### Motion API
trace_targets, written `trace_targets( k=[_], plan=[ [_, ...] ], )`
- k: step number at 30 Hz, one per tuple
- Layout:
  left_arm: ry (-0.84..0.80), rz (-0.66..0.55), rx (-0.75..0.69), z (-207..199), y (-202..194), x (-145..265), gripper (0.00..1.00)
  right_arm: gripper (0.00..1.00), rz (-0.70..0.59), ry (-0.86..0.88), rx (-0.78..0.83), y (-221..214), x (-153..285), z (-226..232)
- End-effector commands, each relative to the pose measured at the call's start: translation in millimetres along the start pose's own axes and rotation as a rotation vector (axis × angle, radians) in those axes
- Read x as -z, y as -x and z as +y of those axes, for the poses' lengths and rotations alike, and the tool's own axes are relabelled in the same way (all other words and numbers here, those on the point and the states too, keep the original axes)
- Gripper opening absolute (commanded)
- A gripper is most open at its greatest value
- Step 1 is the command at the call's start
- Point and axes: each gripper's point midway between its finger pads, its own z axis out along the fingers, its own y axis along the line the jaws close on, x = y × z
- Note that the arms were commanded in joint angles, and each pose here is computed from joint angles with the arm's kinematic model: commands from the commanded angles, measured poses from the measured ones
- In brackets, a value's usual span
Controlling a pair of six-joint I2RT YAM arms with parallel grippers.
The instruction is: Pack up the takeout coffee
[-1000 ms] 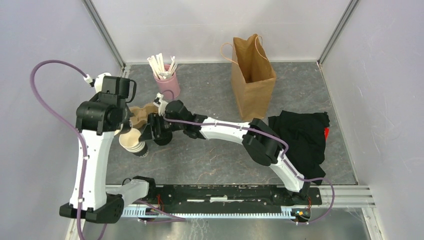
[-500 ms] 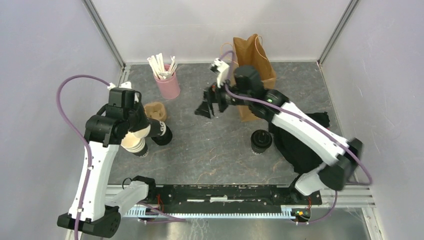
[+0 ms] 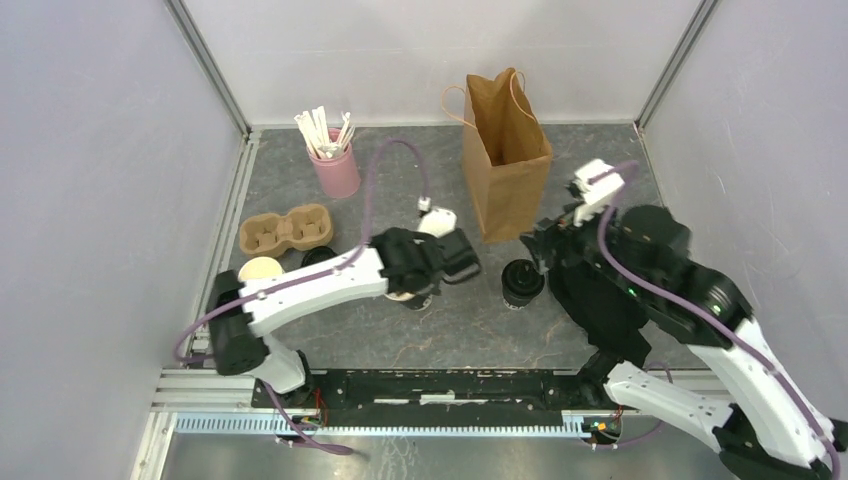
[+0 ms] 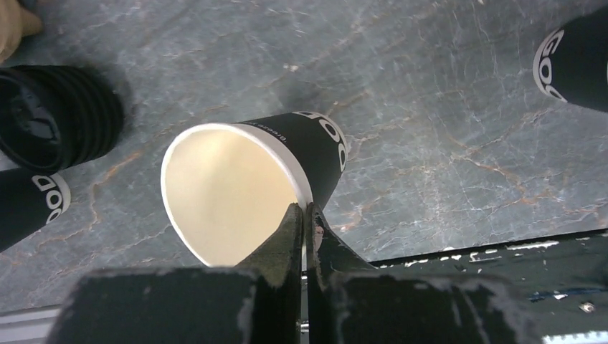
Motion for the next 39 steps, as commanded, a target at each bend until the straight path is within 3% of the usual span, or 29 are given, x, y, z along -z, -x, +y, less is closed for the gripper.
trace_targets(
  k=[1,6,12,14,20,26,30,35,39],
  plan=[
    [0.069,-0.082,0.031,-29.6,14.6,-6.6,0.02,0.98,-0.075,-0.222,-0.053,-4.9,33.5,-42.4],
    [0.148,-0.035,-0.065,-52.1,1.7,-16.0,0.02,0.98,-0.085,-0.242,-0.101,-15.8,43.5,-46.0],
    [0.09,0.029,-0.087,-72.3,-15.9,-25.6,0.07,0.98,-0.09,-0.238,-0.161,-28.7,55.4,-45.5],
    [0.074,0.042,-0.085,-75.7,-18.0,-24.5,0.17,0.98,-0.1,-0.234,-0.179,-29.6,59.6,-45.2],
    [0.021,-0.002,-0.039,-59.7,-2.7,3.1,0.64,0.98,-0.088,-0.188,-0.216,-38.0,57.4,-35.6],
    [0.069,-0.011,0.12,25.1,18.1,7.4,0.77,0.98,-0.076,-0.163,-0.239,-43.6,52.9,-29.6],
    [-0.011,-0.001,0.294,84.3,30.3,-10.3,0.98,0.98,-0.064,-0.128,-0.247,-47.3,47.2,-22.3],
    [0.038,0.082,0.396,150.7,24.3,-41.7,0.99,0.98,-0.032,-0.095,-0.245,-55.5,40.2,-14.7],
    [-0.016,0.138,0.422,172.5,22.8,-65.2,0.91,0.98,-0.034,-0.086,-0.252,-54.8,40.0,-13.0]
  ],
)
